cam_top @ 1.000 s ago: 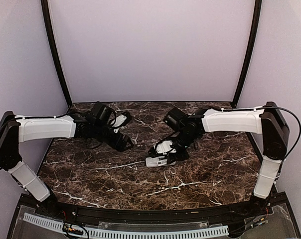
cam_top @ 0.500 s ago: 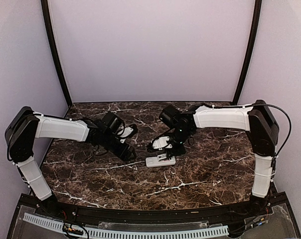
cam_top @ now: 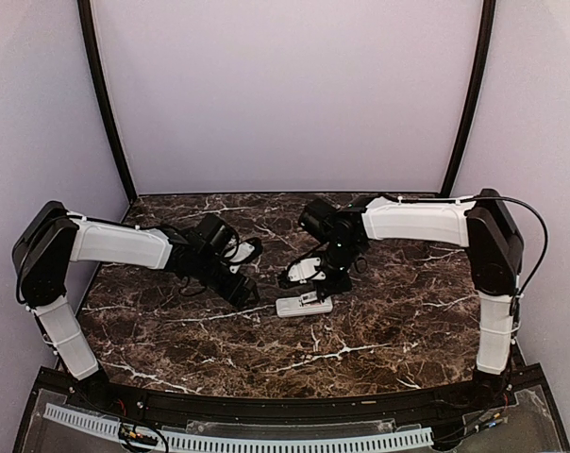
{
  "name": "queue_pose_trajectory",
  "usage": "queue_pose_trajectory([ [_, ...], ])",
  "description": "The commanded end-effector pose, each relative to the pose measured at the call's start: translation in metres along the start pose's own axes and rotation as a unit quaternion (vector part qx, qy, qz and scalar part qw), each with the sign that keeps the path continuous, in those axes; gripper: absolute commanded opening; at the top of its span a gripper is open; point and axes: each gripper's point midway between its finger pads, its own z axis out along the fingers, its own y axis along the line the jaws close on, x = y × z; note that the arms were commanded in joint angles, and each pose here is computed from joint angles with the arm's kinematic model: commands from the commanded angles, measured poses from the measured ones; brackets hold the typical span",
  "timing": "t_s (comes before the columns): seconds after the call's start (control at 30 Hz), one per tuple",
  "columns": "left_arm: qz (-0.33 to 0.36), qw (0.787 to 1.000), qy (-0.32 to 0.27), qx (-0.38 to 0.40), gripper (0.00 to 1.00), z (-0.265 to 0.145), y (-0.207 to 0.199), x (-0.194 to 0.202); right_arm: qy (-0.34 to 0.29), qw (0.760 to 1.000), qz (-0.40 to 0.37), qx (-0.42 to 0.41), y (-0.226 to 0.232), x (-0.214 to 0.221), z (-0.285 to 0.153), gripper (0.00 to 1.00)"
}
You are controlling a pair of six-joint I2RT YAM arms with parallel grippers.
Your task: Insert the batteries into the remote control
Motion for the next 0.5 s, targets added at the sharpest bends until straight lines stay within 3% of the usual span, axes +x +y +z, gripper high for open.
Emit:
queue_pose_trajectory([
  [0.0,0.004,1.000,0.004,-0.004,0.77,-0.0004,0.0007,-0.0031,0.012,1.000,0.017,-0.018,0.0030,-0.0036,0.0056,0.10],
  [0.47,0.005,1.000,0.016,-0.004,0.76,0.0061,-0.0028,0.0058,0.028,0.998,0.039,-0.029,0.0072,-0.0034,0.0152,0.09],
])
